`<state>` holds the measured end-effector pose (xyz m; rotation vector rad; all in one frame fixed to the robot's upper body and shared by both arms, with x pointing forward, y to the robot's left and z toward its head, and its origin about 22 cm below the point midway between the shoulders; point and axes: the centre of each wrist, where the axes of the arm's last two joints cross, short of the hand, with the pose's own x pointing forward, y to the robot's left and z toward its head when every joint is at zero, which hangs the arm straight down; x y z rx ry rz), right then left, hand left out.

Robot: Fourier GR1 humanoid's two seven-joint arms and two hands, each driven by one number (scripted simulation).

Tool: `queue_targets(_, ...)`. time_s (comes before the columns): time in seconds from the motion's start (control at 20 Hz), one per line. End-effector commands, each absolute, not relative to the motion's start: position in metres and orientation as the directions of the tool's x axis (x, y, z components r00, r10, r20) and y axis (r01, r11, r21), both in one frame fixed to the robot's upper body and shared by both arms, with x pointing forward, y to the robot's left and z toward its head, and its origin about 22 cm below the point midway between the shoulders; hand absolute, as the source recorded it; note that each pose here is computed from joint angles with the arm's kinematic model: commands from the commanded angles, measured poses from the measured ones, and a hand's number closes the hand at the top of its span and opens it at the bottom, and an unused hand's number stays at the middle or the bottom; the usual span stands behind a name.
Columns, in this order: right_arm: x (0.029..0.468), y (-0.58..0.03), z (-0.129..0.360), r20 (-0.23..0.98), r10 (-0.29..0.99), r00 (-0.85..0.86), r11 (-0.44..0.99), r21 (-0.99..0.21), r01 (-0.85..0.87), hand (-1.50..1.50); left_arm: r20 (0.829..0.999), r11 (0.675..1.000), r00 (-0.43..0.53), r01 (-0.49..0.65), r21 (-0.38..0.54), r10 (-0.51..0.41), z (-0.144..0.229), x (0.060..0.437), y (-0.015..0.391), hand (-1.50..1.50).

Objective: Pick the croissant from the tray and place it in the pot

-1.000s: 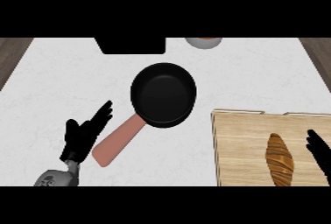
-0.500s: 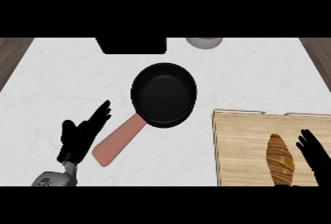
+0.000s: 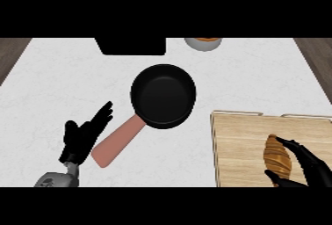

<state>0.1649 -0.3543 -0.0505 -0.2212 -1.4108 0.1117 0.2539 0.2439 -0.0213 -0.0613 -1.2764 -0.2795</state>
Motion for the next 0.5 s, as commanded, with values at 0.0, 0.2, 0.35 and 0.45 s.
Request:
queue_targets(0.0, 0.176, -0.334, -0.066, 0.969, 0.172, 0.176, 0.984, -0.175, 0.005, 1.50, 0.951, 0.967, 0.262, 0.232, 0.105, -0.166, -0.016, 0.264, 0.254, 0.00)
queue_targets(0.2, 0.161, -0.341, -0.087, 0.980, 0.105, 0.167, 0.993, -0.113, 0.042, 1.50, 0.948, 0.965, 0.262, 0.232, 0.118, -0.179, -0.014, 0.261, 0.251, 0.00)
queue_targets(0.35, 0.160, -0.325, -0.100, 0.992, 0.058, 0.115, 0.996, -0.065, 0.062, 1.50, 0.954, 0.968, 0.245, 0.222, 0.117, -0.172, -0.022, 0.260, 0.245, 0.00)
queue_targets(0.45, 0.165, -0.334, -0.084, 0.990, 0.123, 0.068, 0.990, -0.127, 0.066, 1.50, 0.953, 0.968, 0.252, 0.224, 0.110, -0.167, -0.020, 0.252, 0.243, 0.00)
